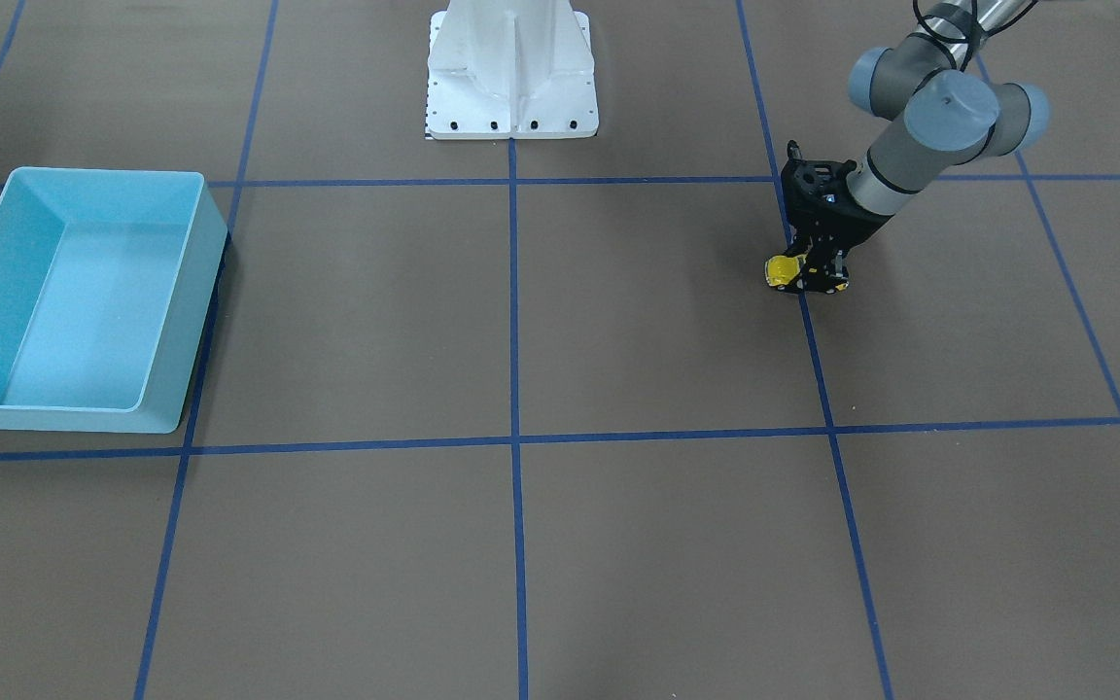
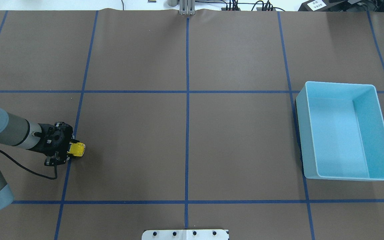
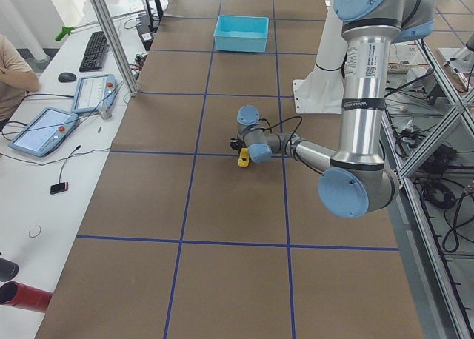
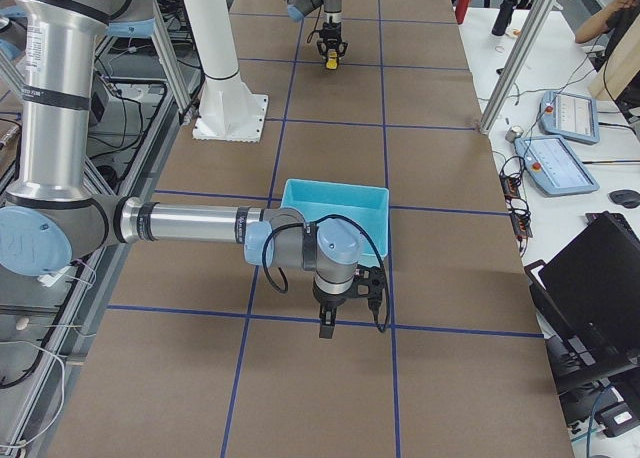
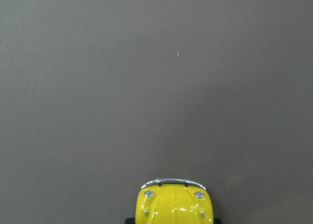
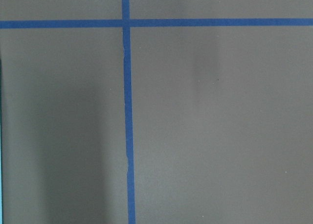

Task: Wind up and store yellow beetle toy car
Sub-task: 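Keep pulling the car backward with the left gripper to wind it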

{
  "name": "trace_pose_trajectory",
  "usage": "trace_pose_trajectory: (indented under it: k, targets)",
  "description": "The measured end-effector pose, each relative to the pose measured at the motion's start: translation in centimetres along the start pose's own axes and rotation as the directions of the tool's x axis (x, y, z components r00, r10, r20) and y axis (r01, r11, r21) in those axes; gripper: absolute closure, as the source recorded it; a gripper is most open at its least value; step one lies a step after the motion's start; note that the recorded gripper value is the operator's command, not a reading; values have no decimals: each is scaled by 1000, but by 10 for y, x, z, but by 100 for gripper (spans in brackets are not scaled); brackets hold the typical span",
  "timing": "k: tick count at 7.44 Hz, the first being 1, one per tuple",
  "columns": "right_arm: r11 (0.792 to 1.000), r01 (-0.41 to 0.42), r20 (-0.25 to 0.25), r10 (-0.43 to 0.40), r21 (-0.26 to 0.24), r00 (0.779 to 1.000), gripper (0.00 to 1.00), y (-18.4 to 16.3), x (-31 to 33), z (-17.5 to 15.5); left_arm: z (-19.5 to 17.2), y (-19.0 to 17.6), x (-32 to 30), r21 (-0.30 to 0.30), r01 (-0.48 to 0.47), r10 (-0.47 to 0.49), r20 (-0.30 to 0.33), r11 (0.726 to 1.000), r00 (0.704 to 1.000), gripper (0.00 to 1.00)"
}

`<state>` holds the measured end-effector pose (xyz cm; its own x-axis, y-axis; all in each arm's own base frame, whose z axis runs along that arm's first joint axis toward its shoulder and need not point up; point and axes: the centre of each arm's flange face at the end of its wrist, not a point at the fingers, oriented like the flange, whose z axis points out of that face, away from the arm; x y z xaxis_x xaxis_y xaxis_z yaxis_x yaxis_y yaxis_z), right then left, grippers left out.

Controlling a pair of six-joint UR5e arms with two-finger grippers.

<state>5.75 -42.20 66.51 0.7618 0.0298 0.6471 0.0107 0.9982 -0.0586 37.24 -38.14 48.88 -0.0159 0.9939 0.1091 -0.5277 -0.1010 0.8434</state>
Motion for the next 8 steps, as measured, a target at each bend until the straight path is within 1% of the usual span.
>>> trace_pose_trajectory:
  k: [8]
  targets:
    - [1000,-1,-1,1,-1,1000,0,0,0,0,-7,10,1,18,6,-6,-11,1000,1000,94]
